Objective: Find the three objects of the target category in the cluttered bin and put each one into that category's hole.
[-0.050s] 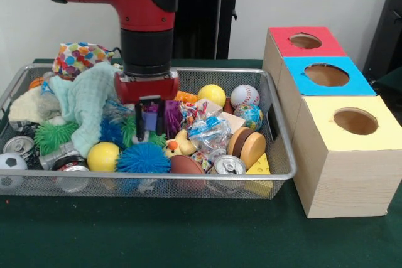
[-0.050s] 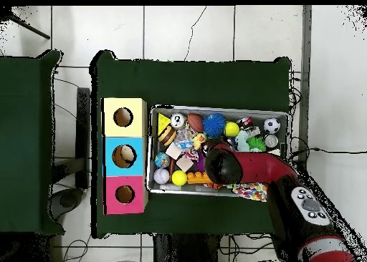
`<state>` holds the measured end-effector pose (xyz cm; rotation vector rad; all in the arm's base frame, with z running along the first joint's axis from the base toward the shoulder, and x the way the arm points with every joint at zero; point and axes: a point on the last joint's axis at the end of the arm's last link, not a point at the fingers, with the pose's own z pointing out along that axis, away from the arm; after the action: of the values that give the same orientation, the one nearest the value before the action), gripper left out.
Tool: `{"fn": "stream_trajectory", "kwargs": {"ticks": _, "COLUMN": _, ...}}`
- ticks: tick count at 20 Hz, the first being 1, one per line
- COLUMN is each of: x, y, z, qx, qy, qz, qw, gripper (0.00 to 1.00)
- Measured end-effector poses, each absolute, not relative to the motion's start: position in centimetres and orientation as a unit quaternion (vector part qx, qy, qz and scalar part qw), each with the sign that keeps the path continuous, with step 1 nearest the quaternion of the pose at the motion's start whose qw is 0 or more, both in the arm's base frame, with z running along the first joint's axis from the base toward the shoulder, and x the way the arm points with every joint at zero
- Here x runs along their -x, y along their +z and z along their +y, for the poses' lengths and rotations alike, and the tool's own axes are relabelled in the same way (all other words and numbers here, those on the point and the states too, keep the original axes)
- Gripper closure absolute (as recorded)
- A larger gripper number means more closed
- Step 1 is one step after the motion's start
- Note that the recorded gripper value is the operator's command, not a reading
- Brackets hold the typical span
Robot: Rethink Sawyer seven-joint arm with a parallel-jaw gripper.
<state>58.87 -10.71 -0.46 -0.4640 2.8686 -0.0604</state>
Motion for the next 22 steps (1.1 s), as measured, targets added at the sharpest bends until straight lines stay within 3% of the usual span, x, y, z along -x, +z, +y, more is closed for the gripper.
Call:
{"fn": "stream_trajectory", "kwargs": {"ticks": 8, "x": -53.8, "y": 1.9, "z": -19.7, "qx": 0.129, "qy": -0.021, "qz": 0.989, "qw": 0.070, "gripper": 1.00}}
{"fn": "stream_trajectory", "kwargs": {"ticks": 13, "x": -51.7, "y": 1.6, "z": -22.2, "qx": 0.144, "qy": -0.034, "qz": 0.988, "qw": 0.049, "gripper": 1.00}}
{"fn": "stream_trajectory", "kwargs": {"ticks": 14, "x": -51.1, "y": 1.1, "z": -22.0, "qx": 0.168, "qy": -0.041, "qz": 0.984, "qw": 0.045, "gripper": 0.00}}
{"fn": "stream_trajectory", "kwargs": {"ticks": 22, "x": -51.2, "y": 0.2, "z": -19.4, "qx": 0.219, "qy": -0.046, "qz": 0.974, "qw": 0.040, "gripper": 0.00}}
